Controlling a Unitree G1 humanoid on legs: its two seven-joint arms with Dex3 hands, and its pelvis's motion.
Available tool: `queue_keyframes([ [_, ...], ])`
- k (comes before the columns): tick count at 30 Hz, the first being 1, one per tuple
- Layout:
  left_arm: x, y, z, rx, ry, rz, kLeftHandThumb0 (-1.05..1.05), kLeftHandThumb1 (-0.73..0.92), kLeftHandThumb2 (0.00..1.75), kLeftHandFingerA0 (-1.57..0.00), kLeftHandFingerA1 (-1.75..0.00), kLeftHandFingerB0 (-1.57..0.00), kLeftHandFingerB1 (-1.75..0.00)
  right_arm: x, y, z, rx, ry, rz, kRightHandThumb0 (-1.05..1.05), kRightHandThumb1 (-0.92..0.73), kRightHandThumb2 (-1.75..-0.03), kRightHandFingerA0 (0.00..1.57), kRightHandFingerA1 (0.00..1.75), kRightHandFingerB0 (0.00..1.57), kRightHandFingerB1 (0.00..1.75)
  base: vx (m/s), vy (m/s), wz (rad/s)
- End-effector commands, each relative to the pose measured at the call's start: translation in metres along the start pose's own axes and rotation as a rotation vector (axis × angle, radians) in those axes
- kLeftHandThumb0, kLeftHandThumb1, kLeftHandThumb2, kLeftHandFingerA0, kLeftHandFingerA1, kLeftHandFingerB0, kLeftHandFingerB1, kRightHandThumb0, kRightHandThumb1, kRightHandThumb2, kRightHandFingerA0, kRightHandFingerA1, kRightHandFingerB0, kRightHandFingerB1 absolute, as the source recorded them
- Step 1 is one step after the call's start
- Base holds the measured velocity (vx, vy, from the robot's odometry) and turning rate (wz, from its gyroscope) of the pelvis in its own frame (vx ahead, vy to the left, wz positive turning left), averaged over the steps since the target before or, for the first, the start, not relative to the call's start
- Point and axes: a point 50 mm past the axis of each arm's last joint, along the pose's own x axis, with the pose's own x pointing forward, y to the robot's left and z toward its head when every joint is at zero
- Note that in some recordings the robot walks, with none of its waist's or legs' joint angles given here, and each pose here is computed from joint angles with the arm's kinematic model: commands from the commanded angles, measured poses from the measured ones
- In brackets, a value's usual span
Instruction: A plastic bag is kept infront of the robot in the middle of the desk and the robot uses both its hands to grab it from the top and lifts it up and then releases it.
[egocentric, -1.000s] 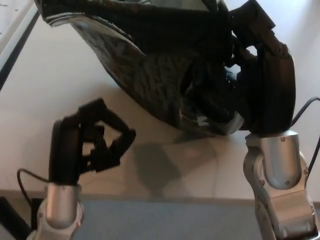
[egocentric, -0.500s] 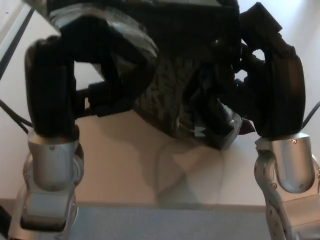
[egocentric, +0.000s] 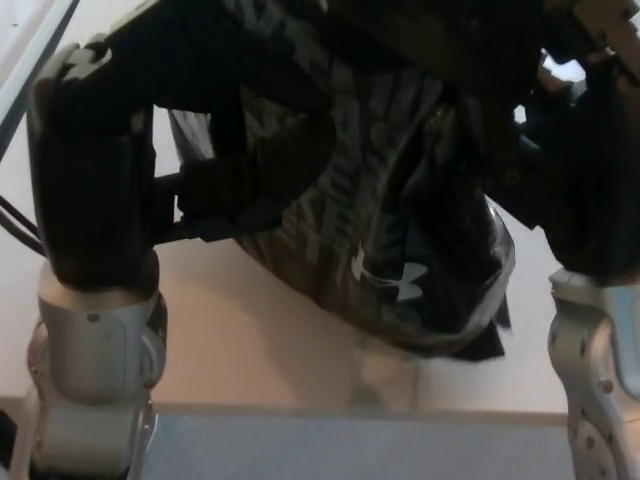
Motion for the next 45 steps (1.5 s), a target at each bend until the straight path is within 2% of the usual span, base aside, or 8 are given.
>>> queue_keyframes([
  [1,0.006,0.002,0.001,-0.011,0.015,-0.012,-0.65,0.54,0.88,-1.18,-1.41,-0.84,-1.23,0.027,-0.002,0.036,0.011,-0.171,0.058,-0.48,-0.88,-0.67,0.87,1.75,0.53,1.53,0.00,0.000,0.00],
  [27,0.026,-0.009,0.008,0.005,-0.081,-0.065,-0.42,0.72,0.58,-0.89,-1.75,-0.57,-1.75,0.138,-0.044,0.049,-0.406,-0.256,0.140,-0.46,-0.89,-0.67,0.82,1.75,0.54,1.55,0.00,0.000,0.00],
  [29,0.049,-0.003,0.001,0.104,-0.104,-0.120,-0.43,0.50,0.86,-1.22,-1.45,-0.94,-1.32,0.167,-0.061,0.025,-0.615,-0.171,0.117,-0.44,-0.90,-0.68,0.71,1.75,0.54,1.52,0.00,0.000,0.00],
  [32,0.085,0.003,-0.011,0.242,-0.105,-0.143,-0.38,0.50,0.84,-1.20,-1.46,-0.92,-1.30,0.193,-0.079,0.012,-0.869,-0.011,0.069,-0.37,-0.74,-1.11,0.81,1.11,0.57,0.74,0.00,0.000,0.00],
  [33,0.094,0.004,-0.015,0.245,-0.093,-0.144,-0.38,0.52,0.83,-1.15,-1.45,-0.88,-1.29,0.199,-0.086,0.009,-0.904,0.040,0.039,-0.38,-0.88,-0.66,0.78,1.12,0.50,0.52,0.00,0.000,0.00],
  [36,0.119,0.009,-0.028,0.309,-0.090,-0.123,-0.32,0.54,0.81,-1.11,-1.45,-0.84,-1.28,0.205,-0.111,0.002,-1.014,0.190,-0.085,-0.34,-0.71,-1.10,0.79,0.99,0.45,0.64,0.00,0.000,0.00],
  [40,0.130,0.015,-0.038,0.332,-0.032,-0.096,-0.34,0.55,0.81,-1.10,-1.44,-0.85,-1.29,0.199,-0.147,0.000,-1.174,0.363,-0.213,-0.30,-0.83,-0.64,0.59,1.56,0.49,0.90,0.00,0.000,0.00],
  [45,0.121,0.019,-0.037,0.351,-0.054,-0.116,-0.35,0.53,0.84,-1.19,-1.46,-0.87,-1.28,0.189,-0.162,-0.006,-1.193,0.398,-0.315,-0.32,-0.91,-0.66,0.57,0.81,0.46,0.54,0.00,0.000,0.00],
])
